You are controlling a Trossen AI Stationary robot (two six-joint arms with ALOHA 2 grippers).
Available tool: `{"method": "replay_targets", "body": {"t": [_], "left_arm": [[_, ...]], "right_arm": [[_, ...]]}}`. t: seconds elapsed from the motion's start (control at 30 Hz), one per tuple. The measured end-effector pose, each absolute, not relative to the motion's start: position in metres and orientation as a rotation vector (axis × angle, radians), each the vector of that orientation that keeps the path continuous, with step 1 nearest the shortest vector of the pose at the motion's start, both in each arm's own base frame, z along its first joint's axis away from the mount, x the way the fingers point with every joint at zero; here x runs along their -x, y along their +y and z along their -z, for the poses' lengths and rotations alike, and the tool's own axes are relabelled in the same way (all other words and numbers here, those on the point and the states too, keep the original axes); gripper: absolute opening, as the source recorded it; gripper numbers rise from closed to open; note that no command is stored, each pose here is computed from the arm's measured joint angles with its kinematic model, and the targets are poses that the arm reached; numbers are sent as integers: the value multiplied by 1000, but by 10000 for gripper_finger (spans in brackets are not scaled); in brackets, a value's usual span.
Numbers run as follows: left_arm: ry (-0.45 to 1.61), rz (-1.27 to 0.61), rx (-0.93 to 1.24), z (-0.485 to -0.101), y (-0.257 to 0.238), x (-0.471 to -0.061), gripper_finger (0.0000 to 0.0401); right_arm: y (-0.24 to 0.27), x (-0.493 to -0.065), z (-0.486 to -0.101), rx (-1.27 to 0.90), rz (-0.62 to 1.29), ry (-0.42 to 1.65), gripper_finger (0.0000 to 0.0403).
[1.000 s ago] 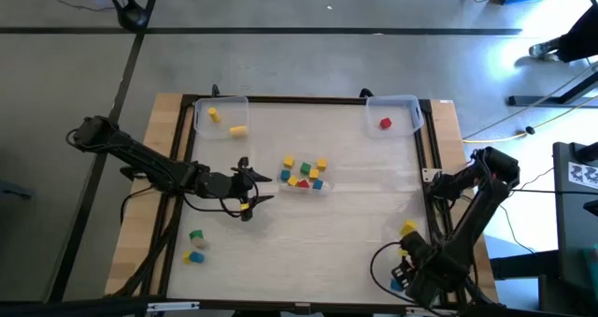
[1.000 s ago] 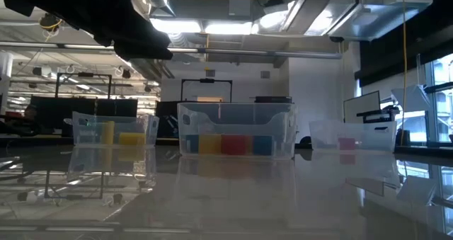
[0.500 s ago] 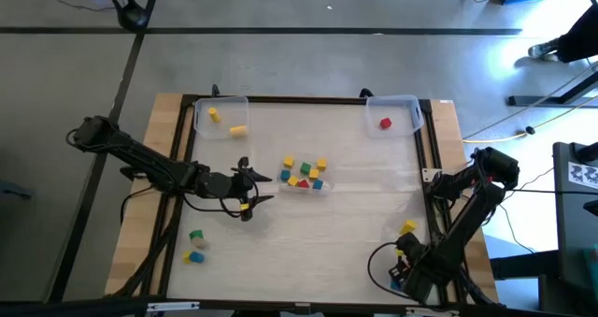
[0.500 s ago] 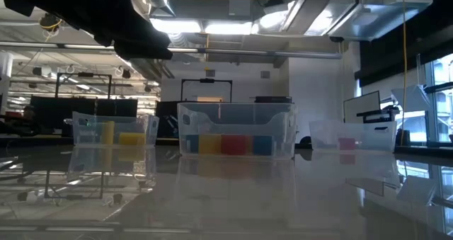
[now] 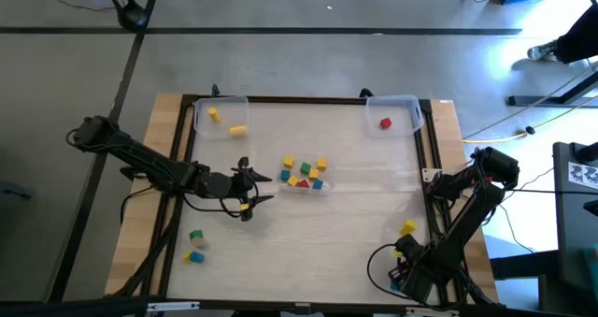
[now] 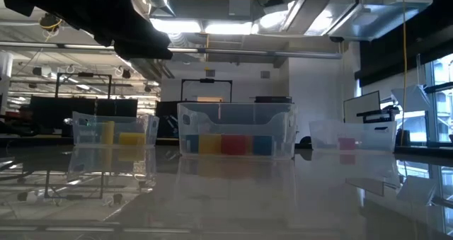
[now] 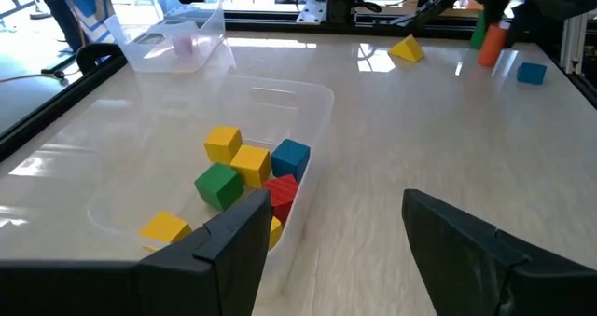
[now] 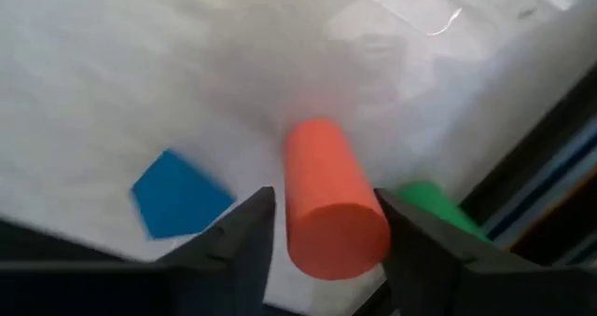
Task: Sort blocks by size
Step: Put the orange cylindrical block into the top left transparent bin
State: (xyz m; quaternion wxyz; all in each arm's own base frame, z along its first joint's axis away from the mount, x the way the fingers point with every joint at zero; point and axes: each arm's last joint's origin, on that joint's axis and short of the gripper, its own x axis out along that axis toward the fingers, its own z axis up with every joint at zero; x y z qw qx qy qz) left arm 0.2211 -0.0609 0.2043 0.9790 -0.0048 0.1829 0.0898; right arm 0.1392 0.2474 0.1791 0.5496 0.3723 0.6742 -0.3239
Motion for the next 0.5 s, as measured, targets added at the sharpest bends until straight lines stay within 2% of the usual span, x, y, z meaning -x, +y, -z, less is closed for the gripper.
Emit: {"method": "replay_targets", "body": {"t": [0.13, 0.4, 0.5], "left_arm": [[368, -181, 10, -204, -61, -221, 230], [369, -181, 9, -204, -61, -221, 230], [369, -181, 11, -204, -61, -221, 230]], "right_arm": [[248, -140, -180, -882, 740, 1600, 129], [246, -141, -180, -835, 712, 1611, 132], [243, -149, -181, -824, 680, 1550, 134]]}}
